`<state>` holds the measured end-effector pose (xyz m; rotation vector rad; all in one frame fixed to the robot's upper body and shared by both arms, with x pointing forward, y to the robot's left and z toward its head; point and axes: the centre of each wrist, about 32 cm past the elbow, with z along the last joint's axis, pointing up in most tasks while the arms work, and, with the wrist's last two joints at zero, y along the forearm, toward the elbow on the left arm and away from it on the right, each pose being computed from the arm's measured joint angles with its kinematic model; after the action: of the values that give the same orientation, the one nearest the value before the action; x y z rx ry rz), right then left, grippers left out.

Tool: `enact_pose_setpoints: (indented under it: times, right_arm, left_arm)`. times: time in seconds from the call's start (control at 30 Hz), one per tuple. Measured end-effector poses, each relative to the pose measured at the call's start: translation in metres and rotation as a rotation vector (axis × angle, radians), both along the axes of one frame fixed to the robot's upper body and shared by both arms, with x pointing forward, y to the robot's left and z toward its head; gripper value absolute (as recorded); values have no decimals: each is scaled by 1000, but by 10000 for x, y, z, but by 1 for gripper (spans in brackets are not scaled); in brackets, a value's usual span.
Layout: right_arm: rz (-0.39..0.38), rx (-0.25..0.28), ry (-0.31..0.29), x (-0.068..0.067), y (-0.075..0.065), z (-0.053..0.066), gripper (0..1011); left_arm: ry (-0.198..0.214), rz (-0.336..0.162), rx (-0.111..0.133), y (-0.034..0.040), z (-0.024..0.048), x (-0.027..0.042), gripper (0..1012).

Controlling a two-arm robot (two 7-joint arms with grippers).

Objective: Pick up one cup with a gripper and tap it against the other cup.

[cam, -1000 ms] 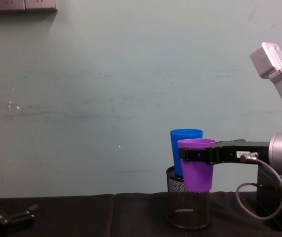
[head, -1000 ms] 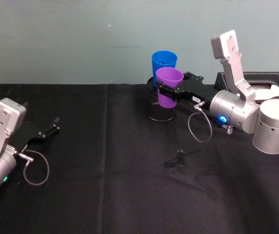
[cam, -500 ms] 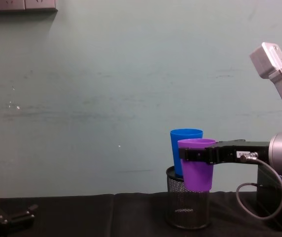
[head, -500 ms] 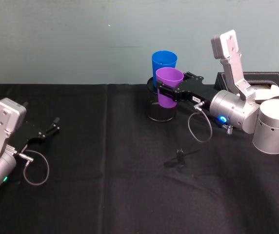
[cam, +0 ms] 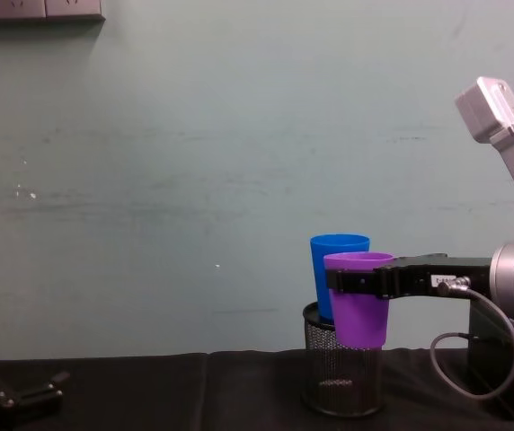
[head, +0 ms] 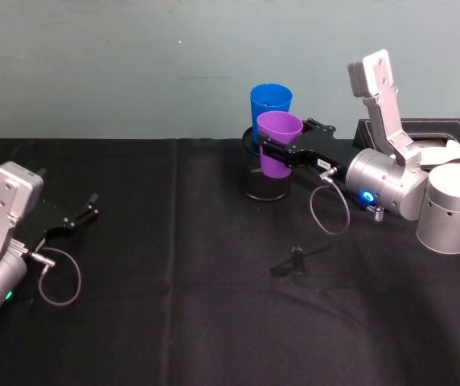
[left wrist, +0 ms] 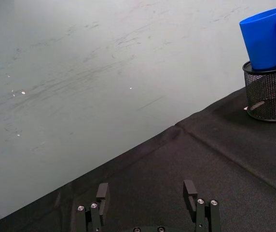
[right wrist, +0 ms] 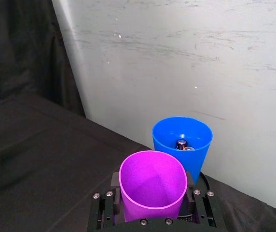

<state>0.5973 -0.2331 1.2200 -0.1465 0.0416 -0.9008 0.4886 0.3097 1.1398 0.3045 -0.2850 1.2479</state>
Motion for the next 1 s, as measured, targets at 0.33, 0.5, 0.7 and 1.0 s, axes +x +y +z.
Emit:
enact_pose_setpoints:
  times: [0.33, 0.5, 0.7, 1.0]
  right_arm:
    - [0, 0, 0, 0, 0, 0, 739]
    - [0, 0, 0, 0, 0, 0, 739]
    - [0, 0, 0, 0, 0, 0, 739]
    - [0, 0, 0, 0, 0, 0, 739]
  left_arm:
    - [0, 0, 0, 0, 0, 0, 1000]
    - [0, 0, 0, 0, 0, 0, 1000]
    - [0, 0, 0, 0, 0, 0, 1000]
    - [0, 0, 0, 0, 0, 0, 1000]
